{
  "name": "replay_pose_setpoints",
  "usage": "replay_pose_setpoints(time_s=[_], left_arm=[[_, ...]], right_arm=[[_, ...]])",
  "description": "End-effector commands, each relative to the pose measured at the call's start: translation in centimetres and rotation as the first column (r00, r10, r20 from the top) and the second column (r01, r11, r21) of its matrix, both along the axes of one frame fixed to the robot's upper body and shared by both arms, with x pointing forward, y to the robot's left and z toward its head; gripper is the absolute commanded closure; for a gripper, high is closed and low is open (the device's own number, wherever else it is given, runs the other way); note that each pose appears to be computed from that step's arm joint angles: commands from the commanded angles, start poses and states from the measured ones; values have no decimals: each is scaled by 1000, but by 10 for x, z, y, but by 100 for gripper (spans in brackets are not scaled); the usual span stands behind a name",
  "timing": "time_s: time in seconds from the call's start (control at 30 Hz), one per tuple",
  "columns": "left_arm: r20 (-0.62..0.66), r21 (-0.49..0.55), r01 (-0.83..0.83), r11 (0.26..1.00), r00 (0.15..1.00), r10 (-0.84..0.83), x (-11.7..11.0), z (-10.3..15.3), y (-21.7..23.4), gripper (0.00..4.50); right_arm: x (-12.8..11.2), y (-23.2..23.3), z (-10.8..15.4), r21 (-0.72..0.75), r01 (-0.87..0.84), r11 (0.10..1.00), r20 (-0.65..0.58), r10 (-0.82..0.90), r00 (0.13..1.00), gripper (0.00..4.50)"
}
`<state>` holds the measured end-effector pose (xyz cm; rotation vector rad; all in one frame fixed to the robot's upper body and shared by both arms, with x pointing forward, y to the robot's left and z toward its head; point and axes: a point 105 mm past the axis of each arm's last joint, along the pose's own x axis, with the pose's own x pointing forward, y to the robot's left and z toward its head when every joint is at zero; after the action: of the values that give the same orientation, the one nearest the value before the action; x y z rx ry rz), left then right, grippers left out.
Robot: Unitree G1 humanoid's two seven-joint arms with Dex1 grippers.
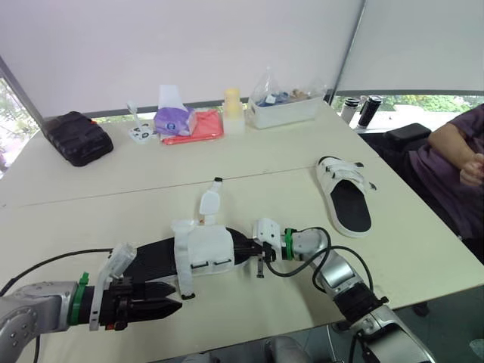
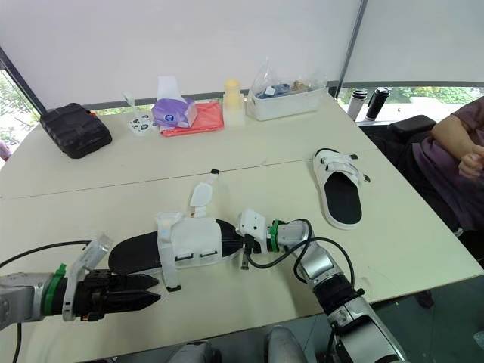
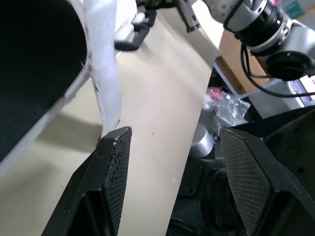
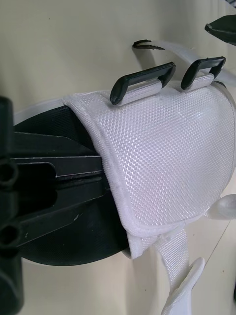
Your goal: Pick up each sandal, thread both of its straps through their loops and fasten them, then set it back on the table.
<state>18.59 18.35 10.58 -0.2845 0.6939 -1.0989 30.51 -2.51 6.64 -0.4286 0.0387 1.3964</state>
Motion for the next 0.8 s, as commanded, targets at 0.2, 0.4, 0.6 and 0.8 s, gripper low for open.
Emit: replay_pose_setpoints(time_s=[0.2,0.4,0.6,0.8], left_arm=[[100,57,-43,997,994,37,20,-3,-1,162],[84,45,-21,999,996,17,17,4,-5,162],[53,68,-22,997,998,19,10,5,0,162],[59,65,-30,997,998,26,11,8,-1,162]], right_arm=[[-6,-11,-40,-113,31,993,-111,-44,993,450],[-7,-11,-41,-112,32,993,-117,-45,992,450],[-8,-9,-43,-112,27,993,-122,-41,992,450],[-8,-8,-42,-112,22,993,-122,-35,992,450]])
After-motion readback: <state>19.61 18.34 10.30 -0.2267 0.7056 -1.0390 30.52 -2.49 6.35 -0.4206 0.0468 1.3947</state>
